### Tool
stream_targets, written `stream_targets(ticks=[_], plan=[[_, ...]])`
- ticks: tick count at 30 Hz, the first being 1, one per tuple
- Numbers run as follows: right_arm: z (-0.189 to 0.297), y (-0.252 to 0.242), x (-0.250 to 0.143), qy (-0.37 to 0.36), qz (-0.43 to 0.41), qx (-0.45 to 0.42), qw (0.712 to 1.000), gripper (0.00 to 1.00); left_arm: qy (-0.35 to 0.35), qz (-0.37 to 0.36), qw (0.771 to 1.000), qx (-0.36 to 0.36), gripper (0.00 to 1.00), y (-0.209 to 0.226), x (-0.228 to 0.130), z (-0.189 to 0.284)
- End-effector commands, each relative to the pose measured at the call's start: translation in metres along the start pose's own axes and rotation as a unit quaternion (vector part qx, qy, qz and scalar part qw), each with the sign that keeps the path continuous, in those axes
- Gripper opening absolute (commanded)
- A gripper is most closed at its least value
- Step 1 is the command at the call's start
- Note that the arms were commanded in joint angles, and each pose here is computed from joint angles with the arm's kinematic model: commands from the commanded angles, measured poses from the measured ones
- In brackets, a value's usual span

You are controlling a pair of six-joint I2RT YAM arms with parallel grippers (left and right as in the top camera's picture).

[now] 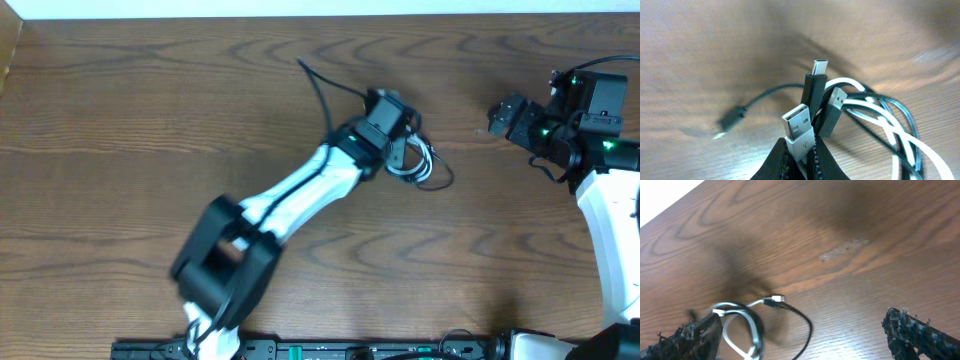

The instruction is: Untangle cables

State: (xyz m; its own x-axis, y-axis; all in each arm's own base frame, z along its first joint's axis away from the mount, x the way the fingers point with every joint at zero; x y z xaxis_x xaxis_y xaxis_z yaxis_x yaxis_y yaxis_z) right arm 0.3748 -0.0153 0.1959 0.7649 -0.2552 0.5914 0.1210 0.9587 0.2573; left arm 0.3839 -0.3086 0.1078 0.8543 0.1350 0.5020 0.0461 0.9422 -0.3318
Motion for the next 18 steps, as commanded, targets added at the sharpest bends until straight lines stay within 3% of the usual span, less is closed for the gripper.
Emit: stream_targets(ticks=[1, 9, 14, 18], plan=[[0.008, 0.027, 0.007, -0.012, 0.022, 0.064, 0.998, 0.99, -0.056, 0.010, 0.997, -0.044, 0.08, -0.015, 0.039, 0.054], [0.022, 0.104, 0.006, -0.037, 0.149, 0.242, 0.958, 0.97, -0.063, 0.025, 0.997, -0.032, 0.08, 0.002, 0.051, 0.064], [0.024, 0.140, -0.005, -0.042, 0.215, 0.277, 0.935, 0.96, -0.049, 0.020, 0.999, -0.009, 0.08, 0.019, 0.050, 0.063], [0.013, 0.152, -0.015, -0.028, 0.230, 0.267, 0.935, 0.92, -0.046, 0.030, 0.999, 0.004, 0.08, 0.032, 0.054, 0.062]])
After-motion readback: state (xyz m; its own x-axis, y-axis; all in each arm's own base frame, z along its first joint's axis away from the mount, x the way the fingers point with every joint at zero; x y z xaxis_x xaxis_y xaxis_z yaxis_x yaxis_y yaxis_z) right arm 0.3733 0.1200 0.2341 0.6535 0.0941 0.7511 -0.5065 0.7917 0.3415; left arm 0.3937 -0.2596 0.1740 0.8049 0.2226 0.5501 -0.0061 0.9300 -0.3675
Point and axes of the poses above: each gripper's point midway between its finger pads, its own z axis back along the fingers, its own y axis along the line the jaws close on, x = y × z, the point moved 2 cm from there along z, back along the fingers, and after that the axes turned 12 degrees about z, right-handed, at the moved point
